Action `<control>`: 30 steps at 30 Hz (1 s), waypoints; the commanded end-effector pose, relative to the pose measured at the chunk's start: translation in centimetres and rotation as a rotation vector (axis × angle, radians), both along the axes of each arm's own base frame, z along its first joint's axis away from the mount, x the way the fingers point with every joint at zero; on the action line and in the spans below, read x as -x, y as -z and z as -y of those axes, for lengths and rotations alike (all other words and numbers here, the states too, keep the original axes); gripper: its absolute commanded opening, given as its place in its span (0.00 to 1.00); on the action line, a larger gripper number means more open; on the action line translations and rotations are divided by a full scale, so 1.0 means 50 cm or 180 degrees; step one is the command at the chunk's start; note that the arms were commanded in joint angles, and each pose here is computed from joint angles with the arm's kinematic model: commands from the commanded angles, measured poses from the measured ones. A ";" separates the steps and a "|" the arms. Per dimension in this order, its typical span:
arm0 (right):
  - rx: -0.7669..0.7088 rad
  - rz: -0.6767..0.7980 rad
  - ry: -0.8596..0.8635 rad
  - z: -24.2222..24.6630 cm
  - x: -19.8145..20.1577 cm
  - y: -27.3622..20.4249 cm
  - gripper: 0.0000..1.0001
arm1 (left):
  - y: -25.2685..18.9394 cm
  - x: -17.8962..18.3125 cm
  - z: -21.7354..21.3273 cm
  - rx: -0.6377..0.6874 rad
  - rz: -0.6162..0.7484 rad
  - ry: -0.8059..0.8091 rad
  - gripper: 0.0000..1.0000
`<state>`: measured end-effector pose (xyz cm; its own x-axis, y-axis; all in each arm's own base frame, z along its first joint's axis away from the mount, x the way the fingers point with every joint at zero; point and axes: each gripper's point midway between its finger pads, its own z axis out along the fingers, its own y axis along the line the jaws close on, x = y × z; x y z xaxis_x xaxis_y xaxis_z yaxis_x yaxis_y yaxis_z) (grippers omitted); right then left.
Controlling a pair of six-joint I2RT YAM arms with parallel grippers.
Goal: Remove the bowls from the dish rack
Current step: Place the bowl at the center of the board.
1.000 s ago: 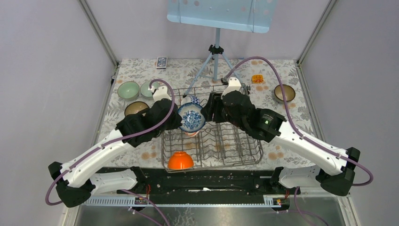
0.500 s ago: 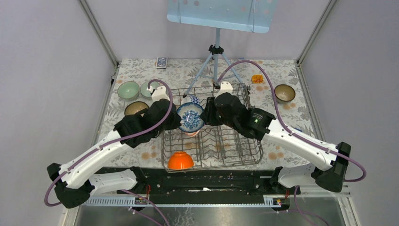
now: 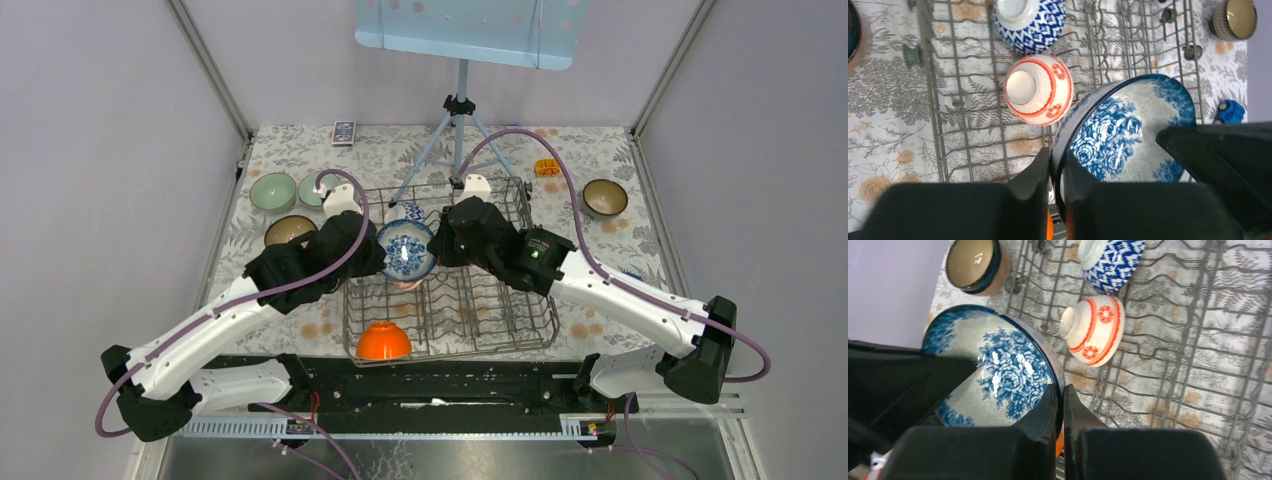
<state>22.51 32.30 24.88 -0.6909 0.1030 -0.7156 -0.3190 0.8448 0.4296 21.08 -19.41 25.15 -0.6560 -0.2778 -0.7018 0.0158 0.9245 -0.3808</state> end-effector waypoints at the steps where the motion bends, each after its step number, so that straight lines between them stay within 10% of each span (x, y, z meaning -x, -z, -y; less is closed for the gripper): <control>1: 0.0049 0.0146 -0.0004 0.019 -0.004 -0.027 0.00 | -0.051 -0.013 0.029 0.0353 0.0190 0.0051 0.37; 8: 0.0402 0.0491 0.0281 0.123 -0.015 -0.089 0.00 | -0.089 -0.003 0.022 0.0482 0.0300 0.0101 0.98; 19: 0.0755 0.0537 0.1572 0.449 -0.069 -0.107 0.00 | -0.081 0.004 -0.048 0.0504 0.0564 -0.0196 0.99; 30: -0.0218 0.0317 0.3561 0.692 -0.155 -0.007 0.00 | -0.038 0.021 -0.041 0.0757 0.0560 -0.0113 0.99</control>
<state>28.13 -0.50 24.76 -0.3447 0.5122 -0.7867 0.5162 0.8033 0.2969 19.83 -16.70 25.40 -0.5548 -0.3961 -0.7316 0.0349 0.8675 -0.4962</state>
